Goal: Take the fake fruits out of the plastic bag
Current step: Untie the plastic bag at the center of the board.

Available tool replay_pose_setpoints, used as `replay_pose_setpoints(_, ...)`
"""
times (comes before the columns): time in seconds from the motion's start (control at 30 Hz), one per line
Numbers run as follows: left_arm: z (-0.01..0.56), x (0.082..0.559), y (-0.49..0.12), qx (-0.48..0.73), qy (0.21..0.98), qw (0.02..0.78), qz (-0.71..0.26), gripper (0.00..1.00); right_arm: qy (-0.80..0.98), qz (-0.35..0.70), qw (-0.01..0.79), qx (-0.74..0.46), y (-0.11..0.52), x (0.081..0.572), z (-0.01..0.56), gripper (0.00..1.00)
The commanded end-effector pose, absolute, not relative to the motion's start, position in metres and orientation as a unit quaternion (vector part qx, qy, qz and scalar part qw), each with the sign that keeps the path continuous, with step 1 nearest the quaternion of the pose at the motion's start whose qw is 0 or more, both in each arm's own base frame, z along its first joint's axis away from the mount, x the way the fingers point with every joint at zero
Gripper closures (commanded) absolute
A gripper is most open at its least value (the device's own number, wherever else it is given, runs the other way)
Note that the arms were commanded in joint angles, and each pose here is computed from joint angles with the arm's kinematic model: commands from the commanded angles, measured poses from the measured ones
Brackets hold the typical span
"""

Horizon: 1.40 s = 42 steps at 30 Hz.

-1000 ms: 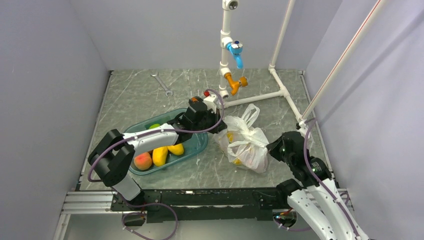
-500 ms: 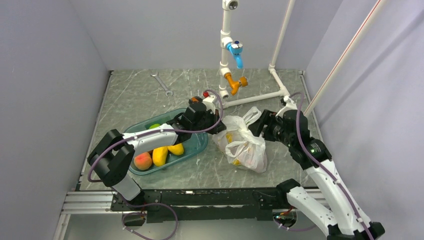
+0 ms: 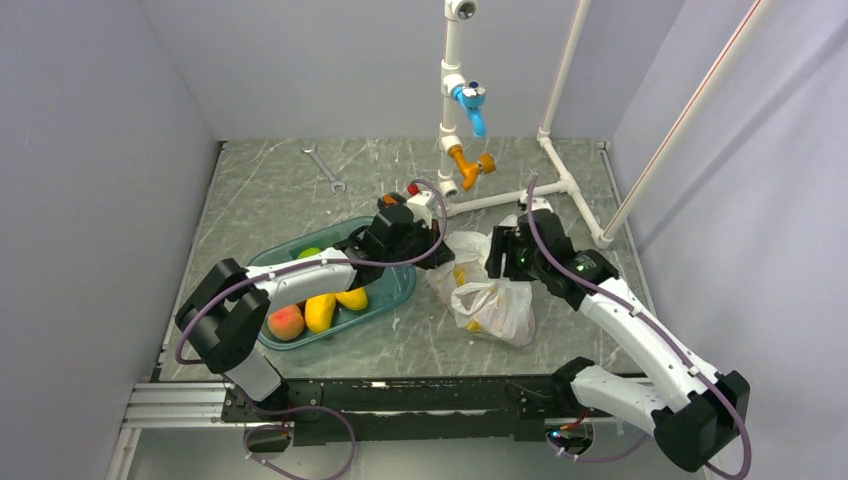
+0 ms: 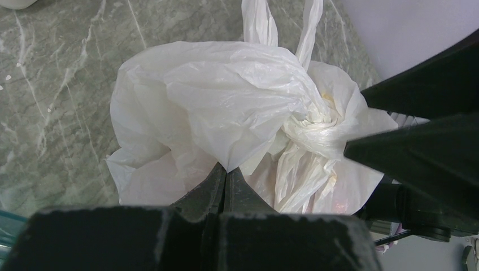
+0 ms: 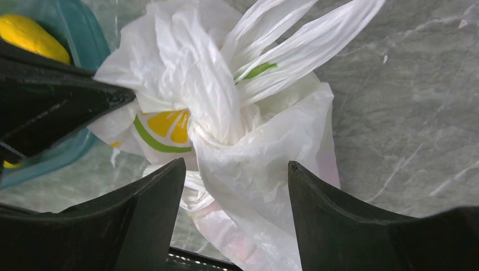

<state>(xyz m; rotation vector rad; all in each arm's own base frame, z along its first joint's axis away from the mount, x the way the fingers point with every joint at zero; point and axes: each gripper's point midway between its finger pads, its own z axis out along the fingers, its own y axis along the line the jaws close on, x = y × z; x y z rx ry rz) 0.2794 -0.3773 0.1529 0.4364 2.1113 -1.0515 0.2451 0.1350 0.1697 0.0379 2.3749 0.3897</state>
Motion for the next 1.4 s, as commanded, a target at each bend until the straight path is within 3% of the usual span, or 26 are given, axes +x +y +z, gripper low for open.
replay_pose_setpoints(0.0, 0.170, 0.280, -0.387, 0.175, 0.804, 0.372, -0.429, 1.00, 0.911, 0.070, 0.406, -0.008, 0.127, 0.250, 0.185, 0.31)
replay_pose_setpoints(0.13, 0.169, 0.281, -0.388, 0.172, 0.805, 0.371, -0.430, 1.00, 0.915, 0.023, 0.403, -0.030, 0.132, 0.250, 0.178, 0.31)
replay_pose_setpoints(0.23, 0.169, 0.282, -0.387, 0.171, 0.807, 0.372, -0.427, 1.00, 0.918, -0.017, 0.395, -0.023, 0.127, 0.251, 0.169, 0.40)
replay_pose_setpoints(0.4, 0.169, 0.284, -0.385, 0.172, 0.810, 0.374, -0.418, 1.00, 0.905, -0.030, 0.424, -0.011, 0.120, 0.255, 0.174, 0.66)
replay_pose_setpoints(0.53, 0.166, 0.285, -0.375, 0.171, 0.819, 0.382, -0.394, 1.00, 0.893, 0.000, 0.451, 0.006, 0.119, 0.252, 0.193, 0.98)
replay_pose_setpoints(0.63, 0.182, 0.275, -0.377, 0.257, 0.794, 0.410, -0.368, 0.99, 0.875, 0.080, 0.477, -0.028, 0.136, 0.244, 0.205, 0.98)
replay_pose_setpoints(0.8, 0.205, 0.249, -0.398, 0.399, 0.749, 0.437, -0.298, 0.56, 0.868, 0.136, 0.476, -0.037, 0.150, 0.234, 0.203, 0.98)
replay_pose_setpoints(1.13, 0.246, 0.263, -0.410, 0.444, 0.695, 0.522, -0.217, 0.28, 0.867, 0.169, 0.467, -0.033, 0.155, 0.224, 0.202, 1.00)
replay_pose_setpoints(1.2, 0.248, 0.265, -0.407, 0.440, 0.693, 0.529, -0.213, 0.03, 0.869, 0.169, 0.464, -0.029, 0.152, 0.220, 0.200, 1.00)
replay_pose_setpoints(1.37, 0.256, 0.265, -0.408, 0.423, 0.688, 0.540, -0.236, 0.01, 0.871, 0.174, 0.459, -0.028, 0.148, 0.213, 0.193, 1.00)
